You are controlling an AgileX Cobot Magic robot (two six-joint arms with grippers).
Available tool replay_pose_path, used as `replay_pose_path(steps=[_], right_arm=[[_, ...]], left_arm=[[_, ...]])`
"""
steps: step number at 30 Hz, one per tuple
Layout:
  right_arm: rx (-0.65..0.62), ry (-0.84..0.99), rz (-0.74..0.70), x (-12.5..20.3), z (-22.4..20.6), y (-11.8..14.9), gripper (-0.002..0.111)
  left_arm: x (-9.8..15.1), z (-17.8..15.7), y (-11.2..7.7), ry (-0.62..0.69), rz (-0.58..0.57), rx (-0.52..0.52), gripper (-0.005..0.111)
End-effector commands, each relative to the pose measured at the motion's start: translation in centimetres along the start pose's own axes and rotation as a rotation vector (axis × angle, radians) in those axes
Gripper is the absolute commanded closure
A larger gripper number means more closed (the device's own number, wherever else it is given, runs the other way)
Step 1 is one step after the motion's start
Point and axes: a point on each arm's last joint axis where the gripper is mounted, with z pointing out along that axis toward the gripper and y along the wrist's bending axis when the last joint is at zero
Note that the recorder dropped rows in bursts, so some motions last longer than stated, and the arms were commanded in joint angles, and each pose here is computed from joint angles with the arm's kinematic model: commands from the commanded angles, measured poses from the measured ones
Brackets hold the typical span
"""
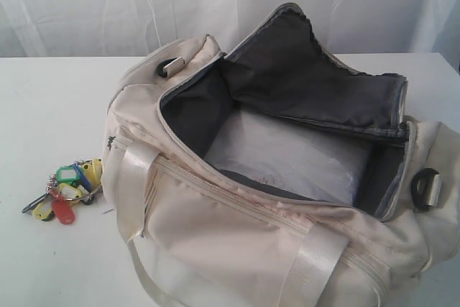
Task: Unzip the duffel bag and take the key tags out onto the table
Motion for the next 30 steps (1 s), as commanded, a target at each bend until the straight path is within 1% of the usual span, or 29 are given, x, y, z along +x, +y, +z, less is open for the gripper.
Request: replay_pose_path(steps=[1,5,7,9,11,12,14,16,17,19,23,24,27,29,30], right_arm=[[0.005,-0.007,-0.001,0.0,-0.1,-0.1,0.108],[0.005,-0.007,-0.001,0.0,-0.1,-0.1,0.108],[0.005,-0.007,-0.001,0.0,-0.1,-0.1,0.108],[0.005,-0.007,-0.001,0.0,-0.1,-0.1,0.108],[0.005,-0.007,-0.001,0.0,-0.1,-0.1,0.108],[0.005,-0.007,-0.001,0.0,-0.1,-0.1,0.108],[0.005,-0.007,-0.001,0.0,-0.1,-0.1,0.108],[0.005,-0.007,-0.001,0.0,-0.1,-0.1,0.108],[0.005,-0.007,-0.001,0.0,-0.1,-0.1,0.108],[0.005,-0.007,-0.001,0.0,-0.1,-0.1,0.108],[0.006,-0.009,-0.001,0.0,-0.1,-0.1,0.108],[0.005,-0.006,-0.001,0.1,-0.1,-0.1,0.108],[0.005,-0.006,-0.001,0.1,-0.1,-0.1,0.108],[0.005,-0.006,-0.001,0.1,-0.1,-0.1,0.108],[0.005,-0.006,-0.001,0.1,-0.1,-0.1,0.108]], left_arm=[[0.2,0.0,-0.1,0.004,-0.104,0.01,0.107],[0.1,0.0,-0.1,-0.005,-0.23,0.01,0.107],[-0.2,0.0,0.0,-0.035,-0.27,0.003,0.107],[-0.5,0.0,0.1,-0.066,-0.356,0.005,0.107],[-0.6,-0.1,0.1,-0.077,-0.399,0.006,0.107],[-0.6,-0.1,0.1,-0.078,-0.382,0.0,0.107],[-0.5,-0.1,0.4,-0.074,-0.276,-0.03,0.107],[-0.4,-0.1,0.7,-0.065,-0.129,-0.074,0.107],[-0.4,-0.1,0.8,-0.057,-0.074,-0.091,0.107],[-0.1,-0.1,0.9,-0.021,-0.005,-0.104,0.107],[1.2,-0.1,1.0,0.122,0.122,-0.1,0.107],[1.3,-0.2,1.0,0.136,0.149,-0.098,0.107],[1.2,-0.1,1.0,0.126,0.231,-0.094,0.107],[1.2,-0.1,1.0,0.127,0.253,-0.093,0.107],[1.2,-0.1,1.0,0.126,0.24,-0.092,0.107]])
